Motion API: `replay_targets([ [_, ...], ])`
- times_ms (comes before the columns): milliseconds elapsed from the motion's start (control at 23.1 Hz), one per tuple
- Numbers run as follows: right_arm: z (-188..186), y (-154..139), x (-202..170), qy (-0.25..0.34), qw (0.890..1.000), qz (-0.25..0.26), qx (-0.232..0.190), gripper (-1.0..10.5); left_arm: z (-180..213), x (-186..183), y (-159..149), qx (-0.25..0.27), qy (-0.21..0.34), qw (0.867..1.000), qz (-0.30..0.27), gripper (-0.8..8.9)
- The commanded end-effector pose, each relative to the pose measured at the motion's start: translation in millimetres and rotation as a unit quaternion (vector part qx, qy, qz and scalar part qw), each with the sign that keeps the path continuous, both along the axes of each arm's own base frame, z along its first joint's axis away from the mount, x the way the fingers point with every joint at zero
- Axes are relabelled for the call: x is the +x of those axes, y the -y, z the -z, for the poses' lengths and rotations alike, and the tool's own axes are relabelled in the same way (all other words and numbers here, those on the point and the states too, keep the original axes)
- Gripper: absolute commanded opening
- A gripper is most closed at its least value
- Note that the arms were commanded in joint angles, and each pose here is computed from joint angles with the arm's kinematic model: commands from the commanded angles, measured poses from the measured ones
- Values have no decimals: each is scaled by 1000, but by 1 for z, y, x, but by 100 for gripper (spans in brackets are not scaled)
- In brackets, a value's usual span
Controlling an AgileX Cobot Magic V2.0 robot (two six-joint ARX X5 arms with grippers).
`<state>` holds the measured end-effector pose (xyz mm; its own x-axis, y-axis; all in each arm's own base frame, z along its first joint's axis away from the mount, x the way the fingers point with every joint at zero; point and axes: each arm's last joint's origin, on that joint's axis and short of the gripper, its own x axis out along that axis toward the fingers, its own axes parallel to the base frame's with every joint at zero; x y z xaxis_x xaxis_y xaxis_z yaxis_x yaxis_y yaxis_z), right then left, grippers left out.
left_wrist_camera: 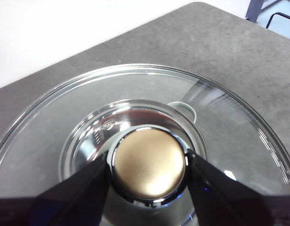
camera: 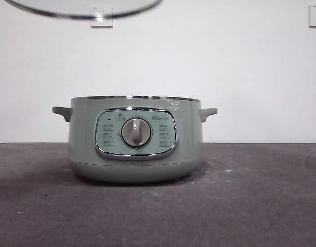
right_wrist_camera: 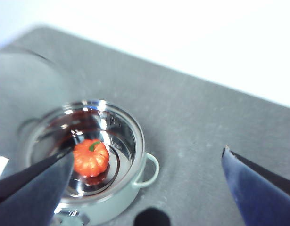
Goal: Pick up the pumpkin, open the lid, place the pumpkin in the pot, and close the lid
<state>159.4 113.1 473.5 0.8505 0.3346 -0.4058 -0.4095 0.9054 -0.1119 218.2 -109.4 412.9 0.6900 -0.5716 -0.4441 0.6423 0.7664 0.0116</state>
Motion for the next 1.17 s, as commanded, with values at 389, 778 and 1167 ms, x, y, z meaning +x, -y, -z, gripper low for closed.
replay_targets([
  [389,-11,41,-57,-8,999,-23,43,564,39,73,35,-3,5,1000,11,-9],
  [778,-8,46,-64,-24,999,-22,34,564,74,105,55,5,-12,1000,17,-9],
  [1167,-8,46,-64,-24,999,-21,33,564,91,118,62,11,-23,1000,17,-9],
])
